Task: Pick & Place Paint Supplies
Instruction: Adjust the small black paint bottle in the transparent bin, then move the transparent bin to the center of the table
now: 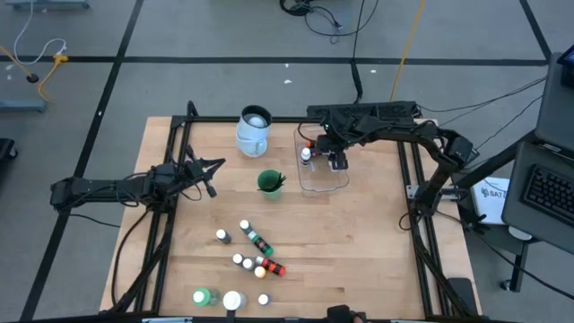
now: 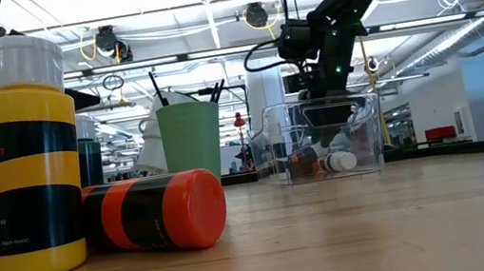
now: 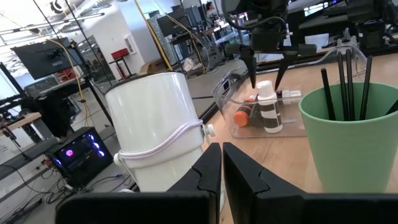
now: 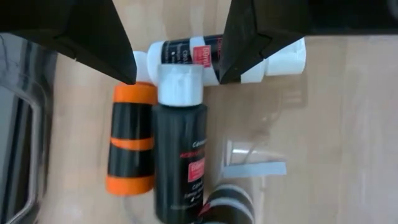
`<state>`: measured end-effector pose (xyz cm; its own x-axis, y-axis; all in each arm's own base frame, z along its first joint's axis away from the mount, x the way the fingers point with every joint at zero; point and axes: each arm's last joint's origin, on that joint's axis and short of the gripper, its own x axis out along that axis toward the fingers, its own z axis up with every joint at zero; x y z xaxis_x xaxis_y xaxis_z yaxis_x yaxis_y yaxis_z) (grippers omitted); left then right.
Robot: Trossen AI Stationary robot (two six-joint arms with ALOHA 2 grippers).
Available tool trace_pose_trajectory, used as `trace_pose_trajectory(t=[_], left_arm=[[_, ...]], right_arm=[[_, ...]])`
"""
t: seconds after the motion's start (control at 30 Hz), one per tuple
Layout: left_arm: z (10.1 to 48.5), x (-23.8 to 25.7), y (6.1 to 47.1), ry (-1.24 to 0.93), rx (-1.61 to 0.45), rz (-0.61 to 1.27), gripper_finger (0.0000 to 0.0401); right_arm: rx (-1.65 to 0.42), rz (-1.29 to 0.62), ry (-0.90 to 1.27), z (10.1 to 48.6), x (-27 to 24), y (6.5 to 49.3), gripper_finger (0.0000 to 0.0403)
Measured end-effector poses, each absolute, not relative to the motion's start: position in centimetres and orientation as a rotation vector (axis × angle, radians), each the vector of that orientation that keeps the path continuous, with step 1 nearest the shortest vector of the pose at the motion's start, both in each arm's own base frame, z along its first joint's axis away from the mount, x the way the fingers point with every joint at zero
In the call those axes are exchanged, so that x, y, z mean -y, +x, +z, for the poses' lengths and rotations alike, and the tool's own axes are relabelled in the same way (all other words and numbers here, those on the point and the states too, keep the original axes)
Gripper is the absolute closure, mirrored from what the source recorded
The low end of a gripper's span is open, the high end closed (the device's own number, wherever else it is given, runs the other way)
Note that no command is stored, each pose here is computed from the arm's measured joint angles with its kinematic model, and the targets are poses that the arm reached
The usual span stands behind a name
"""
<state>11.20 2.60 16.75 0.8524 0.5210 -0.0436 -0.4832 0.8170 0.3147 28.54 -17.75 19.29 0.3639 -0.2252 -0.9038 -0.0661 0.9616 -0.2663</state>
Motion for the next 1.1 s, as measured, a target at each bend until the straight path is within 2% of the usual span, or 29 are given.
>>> trace_pose_trajectory(t=[0.3, 0.63, 0.8, 1.03, 1.1], left_arm=[[16.7, -2.6, 11.2, 0.295, -0.128, 0.537, 0.0380], [16.7, -2.6, 11.2, 0.284, -0.126, 0.538, 0.0380], [16.7, -2.6, 11.2, 0.283, -0.125, 0.538, 0.0380], [16.7, -2.6, 11.2, 0.283, -0.125, 0.538, 0.0380], [16.7, -2.6, 11.2, 0.283, -0.126, 0.538, 0.0380]], right_arm=[[-1.184, -0.115, -0.279, 18.8, 18.0, 28.8, 0.0186], [-1.275, -0.108, -0.292, 16.3, 18.5, 29.1, 0.0225], [-1.265, -0.115, -0.318, 16.9, 18.3, 29.1, 0.0270], [-1.275, -0.146, -0.365, 17.3, 18.3, 29.1, 0.0383], [-1.279, -0.162, -0.373, 17.3, 18.4, 29.1, 0.0396]])
